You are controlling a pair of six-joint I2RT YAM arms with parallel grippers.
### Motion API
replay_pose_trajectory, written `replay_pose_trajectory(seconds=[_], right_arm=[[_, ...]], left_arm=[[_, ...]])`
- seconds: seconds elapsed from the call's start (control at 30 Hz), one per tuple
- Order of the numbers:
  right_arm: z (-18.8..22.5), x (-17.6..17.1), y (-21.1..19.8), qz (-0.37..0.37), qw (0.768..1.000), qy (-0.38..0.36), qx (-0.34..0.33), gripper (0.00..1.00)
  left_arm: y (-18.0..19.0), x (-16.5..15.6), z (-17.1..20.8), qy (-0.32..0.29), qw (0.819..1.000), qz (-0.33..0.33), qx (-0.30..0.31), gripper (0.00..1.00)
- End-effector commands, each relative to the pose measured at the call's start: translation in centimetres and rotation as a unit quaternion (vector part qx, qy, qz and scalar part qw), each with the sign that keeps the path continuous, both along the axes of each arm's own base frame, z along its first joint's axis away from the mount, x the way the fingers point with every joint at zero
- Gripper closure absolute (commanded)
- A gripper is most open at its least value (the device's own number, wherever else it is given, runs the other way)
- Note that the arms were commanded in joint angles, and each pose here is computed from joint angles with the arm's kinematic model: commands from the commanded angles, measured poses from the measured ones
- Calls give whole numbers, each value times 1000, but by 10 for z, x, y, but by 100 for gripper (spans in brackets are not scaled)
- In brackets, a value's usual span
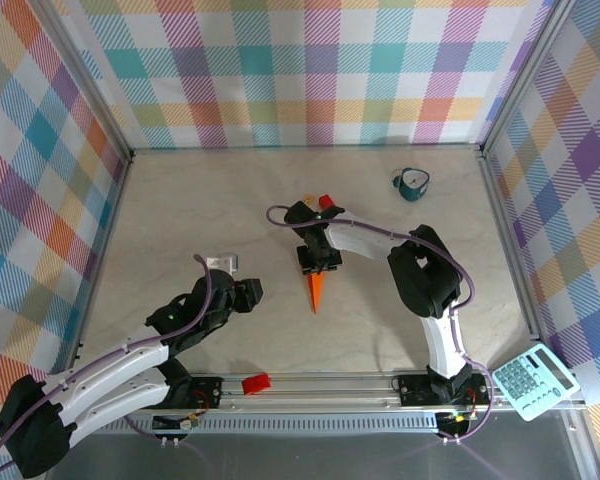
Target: Fold a paper plane with a square sheet of paper (fold left side to right side)
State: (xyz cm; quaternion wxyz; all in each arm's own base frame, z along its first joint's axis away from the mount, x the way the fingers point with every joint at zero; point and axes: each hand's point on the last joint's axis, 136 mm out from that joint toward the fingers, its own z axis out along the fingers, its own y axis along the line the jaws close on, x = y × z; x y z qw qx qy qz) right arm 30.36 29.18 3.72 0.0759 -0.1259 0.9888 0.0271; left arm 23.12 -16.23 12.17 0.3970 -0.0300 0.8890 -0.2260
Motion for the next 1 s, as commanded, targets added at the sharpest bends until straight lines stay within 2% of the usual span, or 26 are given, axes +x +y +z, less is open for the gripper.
replay_pose_trajectory(seconds=[0.0,0.23,0.33,0.5,0.6,0.77,0.97], right_arm=[[6,-2,-1,7,1000,-2,-6,71],[20,-4,-5,4,1000,-20,10,95],[31,-3,-8,0,999,-34,23,100],[56,0,-13,2,995,-71,67,100],[71,3,-16,-8,988,-80,130,100],[90,3,-20,-30,960,-79,266,100],[90,-1,-33,-48,926,-62,369,100]], left_arm=[[9,3,5,-12,1000,10,17,52],[10,4,16,-21,1000,12,16,51],[10,6,20,-26,999,13,16,50],[10,8,27,-35,999,18,12,45],[10,10,33,-44,999,22,1,39],[9,14,41,-60,997,31,-19,29],[10,16,44,-66,997,40,-27,23]])
